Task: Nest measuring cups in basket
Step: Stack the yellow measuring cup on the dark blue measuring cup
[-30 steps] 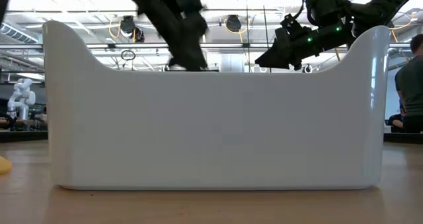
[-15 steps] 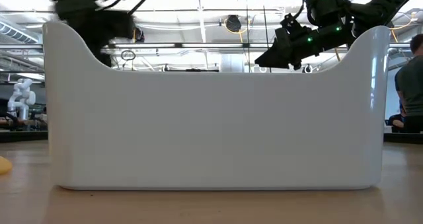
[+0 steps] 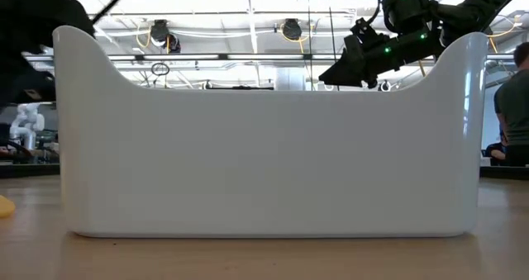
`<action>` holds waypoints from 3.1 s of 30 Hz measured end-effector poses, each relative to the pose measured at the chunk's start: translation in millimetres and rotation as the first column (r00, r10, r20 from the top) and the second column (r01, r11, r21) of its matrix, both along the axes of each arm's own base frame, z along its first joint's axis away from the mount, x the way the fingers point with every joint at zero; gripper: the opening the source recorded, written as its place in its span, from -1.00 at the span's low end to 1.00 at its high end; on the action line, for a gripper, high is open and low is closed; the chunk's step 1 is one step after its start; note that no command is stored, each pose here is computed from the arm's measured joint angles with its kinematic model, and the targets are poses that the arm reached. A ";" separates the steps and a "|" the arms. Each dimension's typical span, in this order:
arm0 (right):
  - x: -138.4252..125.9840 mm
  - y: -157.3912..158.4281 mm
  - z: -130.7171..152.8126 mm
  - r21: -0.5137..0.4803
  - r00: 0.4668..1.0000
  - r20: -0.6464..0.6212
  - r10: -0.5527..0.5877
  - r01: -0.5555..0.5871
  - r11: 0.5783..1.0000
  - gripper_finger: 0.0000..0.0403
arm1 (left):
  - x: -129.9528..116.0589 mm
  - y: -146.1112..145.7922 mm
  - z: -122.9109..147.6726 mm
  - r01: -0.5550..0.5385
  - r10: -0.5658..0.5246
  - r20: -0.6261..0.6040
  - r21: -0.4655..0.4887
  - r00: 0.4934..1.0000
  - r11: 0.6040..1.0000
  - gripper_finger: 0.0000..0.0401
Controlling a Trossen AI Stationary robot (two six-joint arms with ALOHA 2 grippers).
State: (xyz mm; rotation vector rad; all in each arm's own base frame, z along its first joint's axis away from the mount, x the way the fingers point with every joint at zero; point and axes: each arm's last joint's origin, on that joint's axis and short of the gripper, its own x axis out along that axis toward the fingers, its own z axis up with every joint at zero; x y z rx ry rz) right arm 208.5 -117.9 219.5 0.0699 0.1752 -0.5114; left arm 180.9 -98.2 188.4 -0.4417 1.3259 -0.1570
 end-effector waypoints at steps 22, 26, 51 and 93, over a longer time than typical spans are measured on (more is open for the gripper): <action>-0.3 0.1 -1.2 0.022 1.000 -0.002 -0.004 0.004 1.000 -0.28 | 14.7 -48.8 -52.8 0.024 -0.022 -0.090 0.020 0.996 1.000 -0.37; -0.3 0.2 -1.7 0.025 1.000 -0.007 -0.003 0.003 1.000 -0.28 | 17.3 -44.0 -54.9 -0.008 0.009 -0.125 0.014 0.992 1.000 -0.71; -0.4 0.2 -1.8 0.025 1.000 -0.009 -0.005 0.005 1.000 -0.28 | 36.7 128.5 35.4 -0.418 0.350 0.361 0.128 0.864 0.899 -0.96; -0.4 0.2 -1.8 0.048 1.000 0.004 -0.010 0.010 0.999 -0.28 | 171.7 292.5 14.1 -0.296 0.128 0.480 0.293 0.868 0.909 -0.94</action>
